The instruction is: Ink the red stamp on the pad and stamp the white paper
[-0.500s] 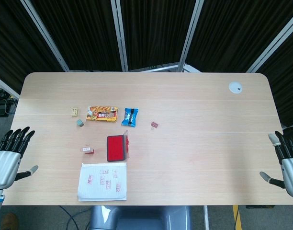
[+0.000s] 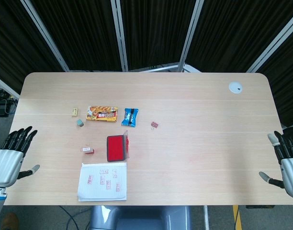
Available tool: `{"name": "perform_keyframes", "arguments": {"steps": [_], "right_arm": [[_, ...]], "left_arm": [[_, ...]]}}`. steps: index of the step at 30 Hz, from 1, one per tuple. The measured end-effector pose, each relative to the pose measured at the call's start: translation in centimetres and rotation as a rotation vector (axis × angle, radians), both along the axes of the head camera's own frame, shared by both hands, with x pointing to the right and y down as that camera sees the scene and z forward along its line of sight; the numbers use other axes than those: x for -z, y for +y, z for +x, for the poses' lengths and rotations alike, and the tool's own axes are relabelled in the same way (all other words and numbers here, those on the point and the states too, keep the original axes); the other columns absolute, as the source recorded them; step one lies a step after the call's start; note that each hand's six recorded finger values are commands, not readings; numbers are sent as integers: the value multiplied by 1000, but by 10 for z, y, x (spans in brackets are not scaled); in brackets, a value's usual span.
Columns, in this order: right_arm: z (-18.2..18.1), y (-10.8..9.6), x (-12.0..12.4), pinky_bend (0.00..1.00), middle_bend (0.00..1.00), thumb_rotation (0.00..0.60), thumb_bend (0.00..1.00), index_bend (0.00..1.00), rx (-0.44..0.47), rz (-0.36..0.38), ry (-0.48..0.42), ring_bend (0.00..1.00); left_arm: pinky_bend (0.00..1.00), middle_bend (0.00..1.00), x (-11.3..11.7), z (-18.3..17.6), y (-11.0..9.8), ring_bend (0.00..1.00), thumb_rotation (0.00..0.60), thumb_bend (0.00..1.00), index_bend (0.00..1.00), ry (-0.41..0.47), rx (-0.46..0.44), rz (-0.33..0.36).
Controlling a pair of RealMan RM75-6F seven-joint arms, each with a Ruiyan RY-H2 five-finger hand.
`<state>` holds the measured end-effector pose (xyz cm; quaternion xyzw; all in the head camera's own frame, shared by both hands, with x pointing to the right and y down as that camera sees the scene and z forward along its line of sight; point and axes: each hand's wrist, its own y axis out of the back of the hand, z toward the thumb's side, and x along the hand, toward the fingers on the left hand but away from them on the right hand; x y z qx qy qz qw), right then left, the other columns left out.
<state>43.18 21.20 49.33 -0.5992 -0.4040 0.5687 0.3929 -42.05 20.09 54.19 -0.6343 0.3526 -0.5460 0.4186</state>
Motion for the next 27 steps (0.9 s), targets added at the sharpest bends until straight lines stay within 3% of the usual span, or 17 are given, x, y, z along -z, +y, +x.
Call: {"name": "perform_keyframes", "arguments": {"steps": [3,8,13,18,27], "right_arm": [[-2,-2,-1,0,0,600,0,0,5,-1,0,0],[-4,-5,-5,0,0,600,0,0,4,-8,2,0],[-6,-6,-11,0,0,600,0,0,7,-27,7,0],[-4,-7,-17,0,0,600,0,0,2,-40,16,0],[2,-6,-18,0,0,600,0,0,-14,-46,23,0]], "left_arm": [[809,0,-14,12,-7,633,600,15,2,33,-12,-11],[870,0,-45,43,-19,774,600,14,79,77,-21,-56],[891,6,-75,71,-22,824,600,19,138,115,-2,-134],[897,119,-105,88,-19,857,600,44,227,113,11,-209],[903,224,-144,88,-15,866,600,200,336,75,41,-259]]}}
